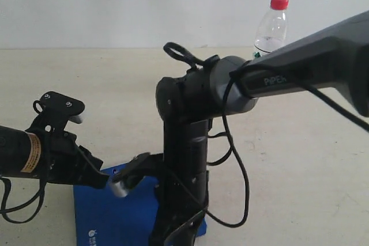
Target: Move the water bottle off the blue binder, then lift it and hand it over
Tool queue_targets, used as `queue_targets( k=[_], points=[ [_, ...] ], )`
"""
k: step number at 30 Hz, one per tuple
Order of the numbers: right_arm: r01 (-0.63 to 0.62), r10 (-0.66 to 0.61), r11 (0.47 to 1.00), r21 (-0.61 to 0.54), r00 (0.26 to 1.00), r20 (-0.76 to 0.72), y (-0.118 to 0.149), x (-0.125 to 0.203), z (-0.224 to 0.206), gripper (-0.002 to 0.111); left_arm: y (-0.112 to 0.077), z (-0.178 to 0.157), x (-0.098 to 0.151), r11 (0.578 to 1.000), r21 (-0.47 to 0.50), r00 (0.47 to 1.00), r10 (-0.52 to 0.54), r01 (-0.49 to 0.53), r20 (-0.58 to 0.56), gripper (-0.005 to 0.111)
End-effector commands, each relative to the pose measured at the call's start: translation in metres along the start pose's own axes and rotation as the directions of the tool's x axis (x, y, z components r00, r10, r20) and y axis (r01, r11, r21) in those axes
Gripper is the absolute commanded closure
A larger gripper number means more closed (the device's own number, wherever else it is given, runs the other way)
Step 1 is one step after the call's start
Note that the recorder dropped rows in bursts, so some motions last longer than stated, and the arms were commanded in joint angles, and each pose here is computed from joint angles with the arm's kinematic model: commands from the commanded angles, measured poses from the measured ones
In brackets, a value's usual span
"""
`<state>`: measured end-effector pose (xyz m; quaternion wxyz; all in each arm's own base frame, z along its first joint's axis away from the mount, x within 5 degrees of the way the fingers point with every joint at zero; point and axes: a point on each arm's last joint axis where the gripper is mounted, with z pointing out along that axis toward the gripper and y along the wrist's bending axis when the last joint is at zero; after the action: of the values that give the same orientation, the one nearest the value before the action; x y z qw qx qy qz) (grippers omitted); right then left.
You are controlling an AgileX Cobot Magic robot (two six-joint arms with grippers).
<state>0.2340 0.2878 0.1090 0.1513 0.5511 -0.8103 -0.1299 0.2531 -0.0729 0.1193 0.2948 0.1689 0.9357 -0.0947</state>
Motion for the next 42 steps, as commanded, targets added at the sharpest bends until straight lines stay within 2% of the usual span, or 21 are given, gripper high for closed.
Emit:
queue_targets(
  k=[1,5,6,8,9,11,12,13,14,15,16,19,21,23,30,37,42],
  points=[
    [-0.231,0.221,0.939,0.254,0.973,0.068,-0.058,0.015,-0.008,0.108,-0.002,-0.013,-0.005,1.0,-0.007,0.999,0.014,-0.014,0.045,0.102],
    [-0.333,0.296,0.908,0.255,0.94,0.171,-0.092,0.027,-0.019,0.108,-0.004,-0.028,-0.007,1.0,-0.011,0.996,0.017,-0.016,0.092,0.102],
    [-0.373,0.305,0.888,0.27,0.916,0.262,-0.109,0.031,-0.026,0.108,-0.005,-0.034,-0.006,1.0,-0.011,0.994,0.006,-0.005,0.11,0.102],
    [-0.423,0.299,0.861,0.282,0.87,0.392,-0.127,0.03,-0.034,0.108,-0.006,-0.042,-0.004,1.0,-0.012,0.992,0.005,-0.003,0.128,0.102],
    [-0.431,0.3,0.859,0.276,0.861,0.411,-0.13,0.031,-0.036,0.108,-0.006,-0.044,-0.003,1.0,-0.015,0.991,0.006,-0.004,0.133,0.102],
    [-0.388,0.296,0.887,0.251,0.894,0.336,-0.123,0.036,-0.036,0.108,-0.003,-0.046,-0.001,0.999,-0.055,0.993,0.007,0.0,0.116,0.102],
    [-0.36,0.318,0.914,0.19,0.923,0.218,-0.11,0.045,-0.036,0.108,-0.003,-0.046,-0.001,0.999,-0.055,0.993,0.007,0.0,0.116,0.102],
    [-0.343,0.318,0.929,0.14,0.932,0.175,-0.102,0.048,-0.038,0.108,-0.003,-0.046,-0.002,0.999,-0.051,0.993,0.007,-0.001,0.118,0.102],
    [-0.296,0.292,0.955,0.002,0.944,0.155,-0.087,0.046,-0.041,0.108,-0.004,-0.046,-0.002,0.999,-0.048,0.993,0.007,-0.001,0.121,0.102],
    [-0.166,0.186,0.98,-0.113,0.961,0.204,-0.073,0.038,-0.042,0.108,-0.004,-0.046,-0.002,0.999,-0.048,0.993,0.007,-0.001,0.121,0.102],
    [-0.085,0.128,0.982,-0.17,0.958,0.258,-0.065,0.031,-0.042,0.108,-0.004,-0.046,-0.002,0.999,-0.049,0.993,0.007,-0.001,0.12,0.102],
    [0.074,0.016,0.968,-0.238,0.935,0.356,-0.04,0.011,-0.04,0.108,-0.003,-0.046,-0.002,0.999,-0.053,0.993,0.007,-0.001,0.118,0.102],
    [0.082,-0.017,0.983,-0.166,0.932,0.361,-0.031,0.0,-0.034,0.108,-0.003,-0.046,-0.001,0.999,-0.052,0.993,0.007,0.0,0.116,0.102],
    [-0.023,0.053,0.996,-0.089,0.933,0.356,-0.035,-0.005,-0.028,0.108,-0.003,-0.046,-0.001,0.999,-0.054,0.993,0.006,0.0,0.115,0.102],
    [-0.098,0.097,0.995,-0.015,0.937,0.335,-0.044,-0.003,-0.026,0.108,-0.003,-0.046,-0.001,0.998,-0.059,0.994,0.006,0.0,0.111,0.102],
    [-0.276,0.164,0.947,0.164,0.856,0.49,-0.072,-0.01,-0.036,0.108,-0.003,-0.046,-0.001,0.998,-0.057,0.994,0.006,0.0,0.112,0.102],
    [-0.363,0.217,0.915,0.175,0.81,0.545,-0.094,-0.001,-0.044,0.108,-0.002,-0.046,0.0,0.997,-0.071,0.995,0.006,0.002,0.102,0.102]
  ],
)
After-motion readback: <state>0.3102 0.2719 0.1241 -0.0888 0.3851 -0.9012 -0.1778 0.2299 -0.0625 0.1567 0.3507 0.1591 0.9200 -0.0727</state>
